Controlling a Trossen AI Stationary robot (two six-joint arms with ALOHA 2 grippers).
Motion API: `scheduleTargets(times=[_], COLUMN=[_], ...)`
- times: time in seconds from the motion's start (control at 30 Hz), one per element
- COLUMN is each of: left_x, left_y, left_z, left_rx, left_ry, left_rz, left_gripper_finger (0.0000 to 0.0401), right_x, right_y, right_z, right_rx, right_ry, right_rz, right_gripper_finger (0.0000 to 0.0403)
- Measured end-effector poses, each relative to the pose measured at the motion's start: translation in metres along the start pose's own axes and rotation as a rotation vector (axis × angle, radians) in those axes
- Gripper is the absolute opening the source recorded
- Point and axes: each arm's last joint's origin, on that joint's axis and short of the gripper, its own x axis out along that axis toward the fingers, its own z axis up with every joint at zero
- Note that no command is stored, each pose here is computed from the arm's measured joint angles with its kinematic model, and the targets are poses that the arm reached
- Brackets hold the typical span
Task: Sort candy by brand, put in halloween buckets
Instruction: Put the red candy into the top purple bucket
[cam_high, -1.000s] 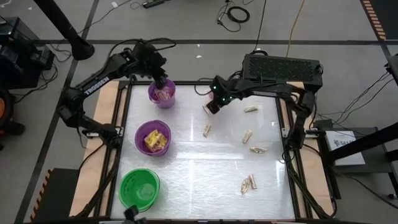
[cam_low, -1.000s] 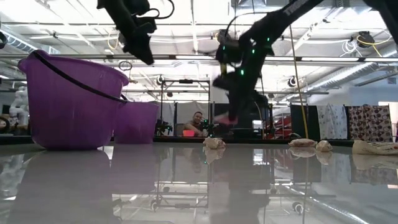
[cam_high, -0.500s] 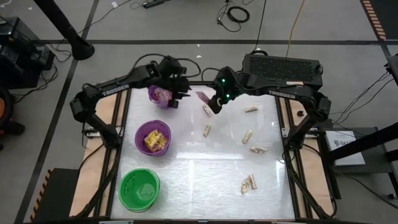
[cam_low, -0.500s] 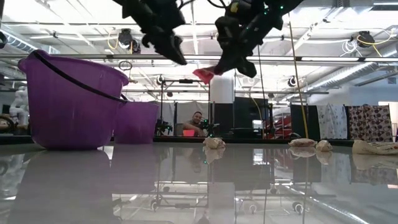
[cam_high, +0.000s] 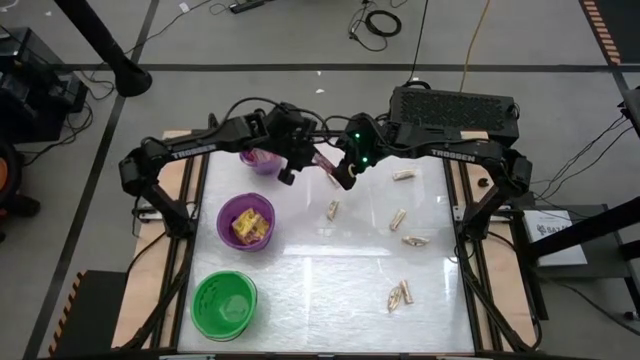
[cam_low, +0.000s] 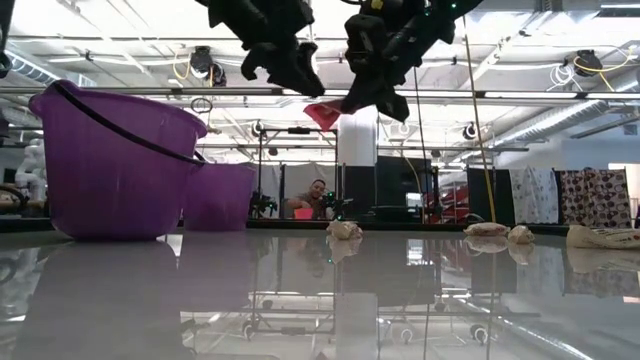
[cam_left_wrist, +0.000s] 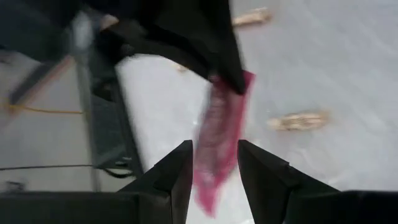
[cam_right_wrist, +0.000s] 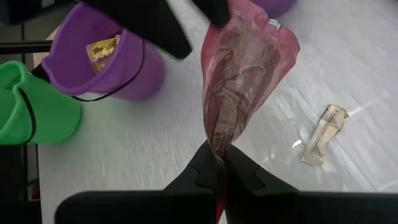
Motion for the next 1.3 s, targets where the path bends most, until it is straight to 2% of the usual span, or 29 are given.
scheduleTargets(times=[0.3,0.57,0.7,0.8,1.13,1.23,1.3], left_x=[0.018,0.028,0.027,0.025,0.025,0.025,0.025], left_y=[-0.006,-0.006,-0.005,-0.002,-0.002,-0.003,-0.003], left_z=[0.000,-0.006,-0.003,-0.001,-0.002,-0.002,-0.002], left_rx=[-0.010,-0.018,-0.020,-0.019,-0.020,-0.021,-0.022], left_ry=[0.009,0.099,0.142,0.139,0.143,0.145,0.148], left_rz=[-0.057,-0.020,0.038,0.073,0.074,0.071,0.067], left_gripper_finger=[0.0135,0.0135,0.0134,0.0134,0.0134,0.0124,0.0103], right_x=[0.000,0.000,0.000,0.001,0.001,0.001,0.001], right_y=[0.000,0.001,0.001,0.002,0.002,0.002,0.002], right_z=[0.000,-0.001,-0.003,-0.003,-0.003,-0.003,-0.002], right_rx=[0.001,0.024,0.026,0.025,0.023,0.022,0.022], right_ry=[0.000,0.011,0.030,0.033,0.027,0.026,0.025], right_rz=[-0.001,0.023,0.022,0.024,0.025,0.022,0.021], right_gripper_finger=[0.0000,0.0000,0.0000,0.0000,0.0000,0.0000,0.0000])
